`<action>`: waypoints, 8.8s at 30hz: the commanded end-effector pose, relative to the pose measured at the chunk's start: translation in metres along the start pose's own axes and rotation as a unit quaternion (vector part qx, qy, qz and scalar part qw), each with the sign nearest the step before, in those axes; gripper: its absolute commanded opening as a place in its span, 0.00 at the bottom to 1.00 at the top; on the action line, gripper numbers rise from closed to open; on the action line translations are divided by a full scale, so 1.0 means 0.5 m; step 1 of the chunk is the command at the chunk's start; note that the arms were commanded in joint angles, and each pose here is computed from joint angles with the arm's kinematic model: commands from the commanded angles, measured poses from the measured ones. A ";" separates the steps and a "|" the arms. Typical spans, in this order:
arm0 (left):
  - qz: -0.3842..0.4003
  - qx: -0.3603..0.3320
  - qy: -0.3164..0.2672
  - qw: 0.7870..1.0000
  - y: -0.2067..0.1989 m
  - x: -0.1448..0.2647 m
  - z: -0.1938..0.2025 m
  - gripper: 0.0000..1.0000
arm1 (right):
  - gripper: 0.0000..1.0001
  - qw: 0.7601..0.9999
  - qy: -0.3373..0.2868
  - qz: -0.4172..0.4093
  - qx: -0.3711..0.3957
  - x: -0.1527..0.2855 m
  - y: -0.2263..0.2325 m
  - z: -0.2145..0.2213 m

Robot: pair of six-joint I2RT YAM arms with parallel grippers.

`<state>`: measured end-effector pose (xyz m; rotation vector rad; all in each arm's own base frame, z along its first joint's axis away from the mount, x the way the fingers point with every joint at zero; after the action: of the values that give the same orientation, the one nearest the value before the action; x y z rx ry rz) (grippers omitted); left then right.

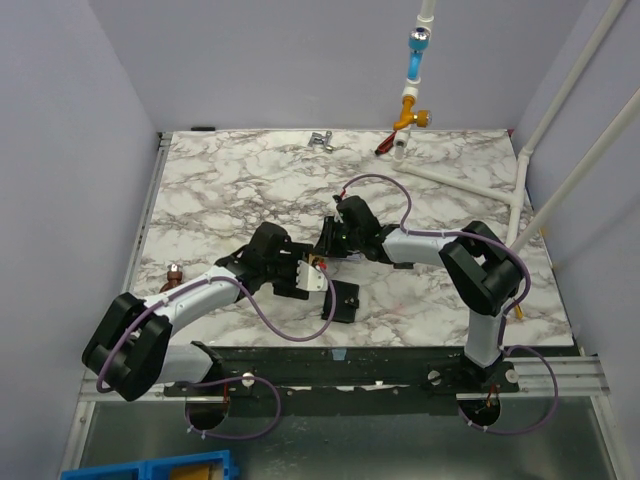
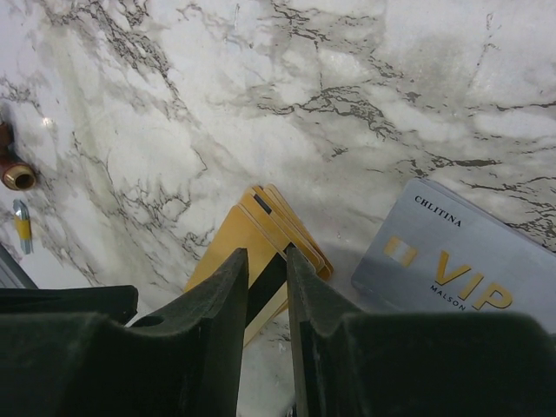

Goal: Put the credit cards into the card holder
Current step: Pick up the credit card from the center of the board.

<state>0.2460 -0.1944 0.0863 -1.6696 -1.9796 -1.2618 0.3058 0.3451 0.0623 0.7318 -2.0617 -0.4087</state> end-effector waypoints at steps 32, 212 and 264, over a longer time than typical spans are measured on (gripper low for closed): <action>0.029 -0.027 0.056 0.998 0.003 -0.035 0.044 0.71 | 0.26 1.000 0.016 -0.025 0.000 0.006 0.011 0.019; 0.281 0.447 -0.164 0.833 0.066 0.133 -0.189 0.22 | 0.01 0.942 -0.051 -0.319 0.094 0.276 0.145 -0.050; 0.271 0.482 -0.192 0.811 0.092 0.145 -0.204 0.47 | 0.01 0.921 -0.029 -0.387 0.036 0.296 0.166 -0.025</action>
<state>0.2404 -0.2180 0.2114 -1.6502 -1.6057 0.3342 0.2209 0.3103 0.1937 1.5585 -1.7641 -0.7989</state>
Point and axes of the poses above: each gripper's point midway between its finger pads, its own x axis back along the fingers, its own y axis along the line the jaws close on, z = x × y, the point moved 3 cm from there along x, back along the fingers, and after that the axes turned 4 degrees about x, right-handed, at the moved point
